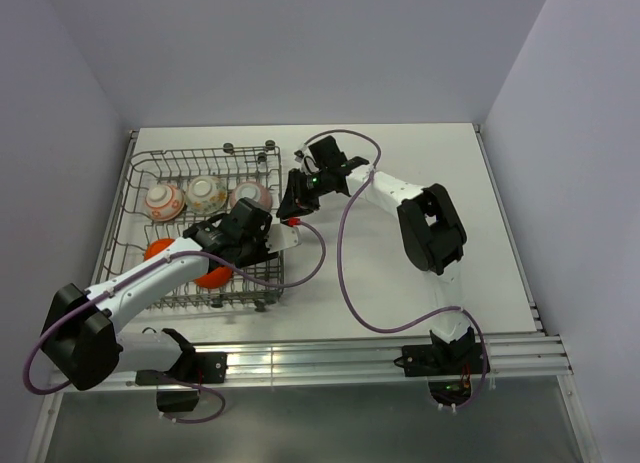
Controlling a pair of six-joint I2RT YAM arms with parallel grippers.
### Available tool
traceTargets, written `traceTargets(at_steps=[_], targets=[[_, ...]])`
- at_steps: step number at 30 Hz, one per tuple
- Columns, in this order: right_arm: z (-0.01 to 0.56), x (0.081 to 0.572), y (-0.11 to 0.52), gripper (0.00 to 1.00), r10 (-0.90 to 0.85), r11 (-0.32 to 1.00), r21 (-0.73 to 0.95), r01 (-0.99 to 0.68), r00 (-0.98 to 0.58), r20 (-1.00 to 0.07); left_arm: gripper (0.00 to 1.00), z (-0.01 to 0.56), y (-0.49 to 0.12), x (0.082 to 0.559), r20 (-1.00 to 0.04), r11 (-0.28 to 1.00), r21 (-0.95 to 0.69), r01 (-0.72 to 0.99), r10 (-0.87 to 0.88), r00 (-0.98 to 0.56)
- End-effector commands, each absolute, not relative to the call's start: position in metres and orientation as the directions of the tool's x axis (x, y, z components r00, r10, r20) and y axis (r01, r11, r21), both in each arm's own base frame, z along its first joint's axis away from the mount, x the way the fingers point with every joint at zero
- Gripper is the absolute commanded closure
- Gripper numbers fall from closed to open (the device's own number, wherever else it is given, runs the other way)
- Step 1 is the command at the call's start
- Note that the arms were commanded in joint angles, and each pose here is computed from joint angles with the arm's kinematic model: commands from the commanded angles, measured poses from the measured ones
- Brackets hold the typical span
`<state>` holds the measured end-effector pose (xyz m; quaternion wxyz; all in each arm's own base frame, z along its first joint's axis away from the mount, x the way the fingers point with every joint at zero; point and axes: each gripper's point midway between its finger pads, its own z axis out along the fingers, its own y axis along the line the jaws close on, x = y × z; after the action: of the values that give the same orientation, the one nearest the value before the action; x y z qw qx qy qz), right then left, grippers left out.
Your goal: Load the bowls into the dish rack
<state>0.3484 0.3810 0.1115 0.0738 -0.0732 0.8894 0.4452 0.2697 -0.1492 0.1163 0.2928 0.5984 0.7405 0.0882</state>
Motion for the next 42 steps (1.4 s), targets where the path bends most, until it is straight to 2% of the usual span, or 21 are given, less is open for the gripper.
traceTargets(at_steps=[1,4,9,13,16,24,33,36,37,42], targets=[[0.128,0.353,0.395,0.63,-0.059,0.554,0.803,-0.220,-0.972,-0.226,1.00,0.129,-0.158,0.275,-0.366,0.272,0.504,0.820,0.927,-0.083],[0.126,0.353,0.398,0.57,-0.059,0.548,0.810,-0.209,-0.976,-0.212,1.00,0.128,-0.158,0.275,-0.363,0.268,0.499,0.824,0.928,-0.082],[0.118,0.352,0.402,0.62,-0.061,0.534,0.827,-0.178,-0.983,-0.172,1.00,0.126,-0.158,0.274,-0.357,0.263,0.495,0.828,0.931,-0.083],[0.110,0.352,0.402,0.78,-0.059,0.535,0.829,-0.162,-0.986,-0.154,1.00,0.124,-0.158,0.275,-0.350,0.259,0.495,0.829,0.933,-0.082],[0.109,0.350,0.403,1.00,-0.060,0.532,0.833,-0.152,-0.988,-0.143,0.99,0.120,-0.157,0.276,-0.336,0.247,0.500,0.830,0.939,-0.077],[0.112,0.348,0.403,1.00,-0.060,0.530,0.835,-0.150,-0.988,-0.140,0.98,0.107,-0.154,0.284,-0.290,0.246,0.525,0.815,0.952,-0.101],[0.112,0.348,0.402,1.00,-0.061,0.529,0.836,-0.150,-0.988,-0.139,0.90,0.093,-0.153,0.281,-0.261,0.218,0.515,0.829,0.961,-0.090],[0.112,0.347,0.402,1.00,-0.063,0.530,0.834,-0.152,-0.988,-0.140,0.81,0.087,-0.152,0.275,-0.250,0.204,0.499,0.842,0.964,-0.085],[0.112,0.347,0.402,1.00,-0.066,0.531,0.834,-0.153,-0.988,-0.139,0.74,0.085,-0.152,0.273,-0.249,0.202,0.488,0.849,0.965,-0.087],[0.110,0.347,0.402,1.00,-0.068,0.535,0.831,-0.155,-0.988,-0.140,0.55,0.085,-0.155,0.265,-0.261,0.199,0.458,0.866,0.962,-0.082]])
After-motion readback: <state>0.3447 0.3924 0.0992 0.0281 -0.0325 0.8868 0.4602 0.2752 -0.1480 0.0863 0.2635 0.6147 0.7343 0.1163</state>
